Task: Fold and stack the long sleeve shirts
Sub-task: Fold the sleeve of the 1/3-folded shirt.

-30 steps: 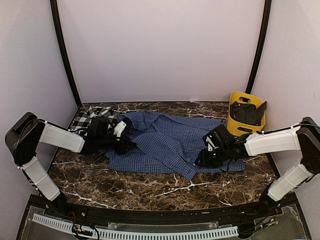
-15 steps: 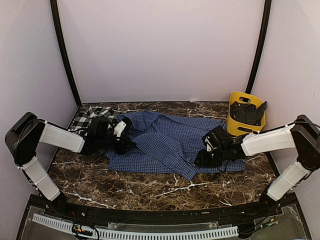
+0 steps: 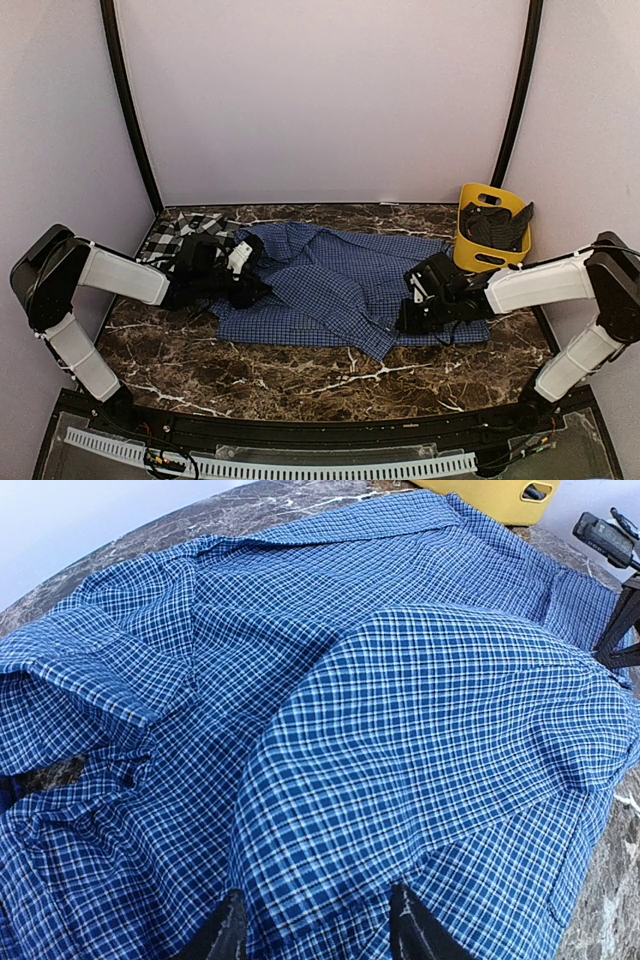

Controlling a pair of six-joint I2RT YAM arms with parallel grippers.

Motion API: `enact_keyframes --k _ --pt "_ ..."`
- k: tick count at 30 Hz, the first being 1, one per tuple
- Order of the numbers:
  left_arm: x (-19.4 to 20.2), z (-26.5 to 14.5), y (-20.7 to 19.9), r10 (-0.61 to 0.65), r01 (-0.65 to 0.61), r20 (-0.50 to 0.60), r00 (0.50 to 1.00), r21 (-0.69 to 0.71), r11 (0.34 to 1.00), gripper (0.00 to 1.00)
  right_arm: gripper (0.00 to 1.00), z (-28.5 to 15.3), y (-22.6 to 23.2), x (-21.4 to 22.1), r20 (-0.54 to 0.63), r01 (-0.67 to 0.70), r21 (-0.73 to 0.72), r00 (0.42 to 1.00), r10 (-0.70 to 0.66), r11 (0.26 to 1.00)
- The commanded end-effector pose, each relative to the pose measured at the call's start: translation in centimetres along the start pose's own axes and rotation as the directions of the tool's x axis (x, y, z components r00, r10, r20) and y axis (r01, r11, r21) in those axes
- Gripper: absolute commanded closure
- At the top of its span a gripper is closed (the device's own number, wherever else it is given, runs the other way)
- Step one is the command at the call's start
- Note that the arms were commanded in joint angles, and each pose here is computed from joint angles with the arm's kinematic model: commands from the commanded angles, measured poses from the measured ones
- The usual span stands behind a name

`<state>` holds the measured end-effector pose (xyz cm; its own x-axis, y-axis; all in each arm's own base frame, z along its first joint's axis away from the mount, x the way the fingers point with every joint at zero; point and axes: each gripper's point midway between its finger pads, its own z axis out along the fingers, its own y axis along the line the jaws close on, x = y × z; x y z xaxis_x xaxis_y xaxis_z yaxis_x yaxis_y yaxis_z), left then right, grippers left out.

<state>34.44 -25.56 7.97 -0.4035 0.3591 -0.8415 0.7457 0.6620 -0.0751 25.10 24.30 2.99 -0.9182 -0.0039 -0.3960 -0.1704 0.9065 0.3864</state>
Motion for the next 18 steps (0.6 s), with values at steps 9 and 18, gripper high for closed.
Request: enact_keyframes --k 9,18 --pt "0.2 -0.8 0.4 0.005 -0.005 0.011 1.0 -0.028 1.0 0.54 1.0 -6.8 0.2 -6.2 0.147 0.1 0.115 0.982 -0.117 0.988" --pt "0.3 -1.0 -1.1 0.038 -0.039 0.016 0.999 0.053 0.998 0.53 1.0 -8.6 -3.1 -7.2 0.087 0.122 0.222 0.986 -0.144 0.967"
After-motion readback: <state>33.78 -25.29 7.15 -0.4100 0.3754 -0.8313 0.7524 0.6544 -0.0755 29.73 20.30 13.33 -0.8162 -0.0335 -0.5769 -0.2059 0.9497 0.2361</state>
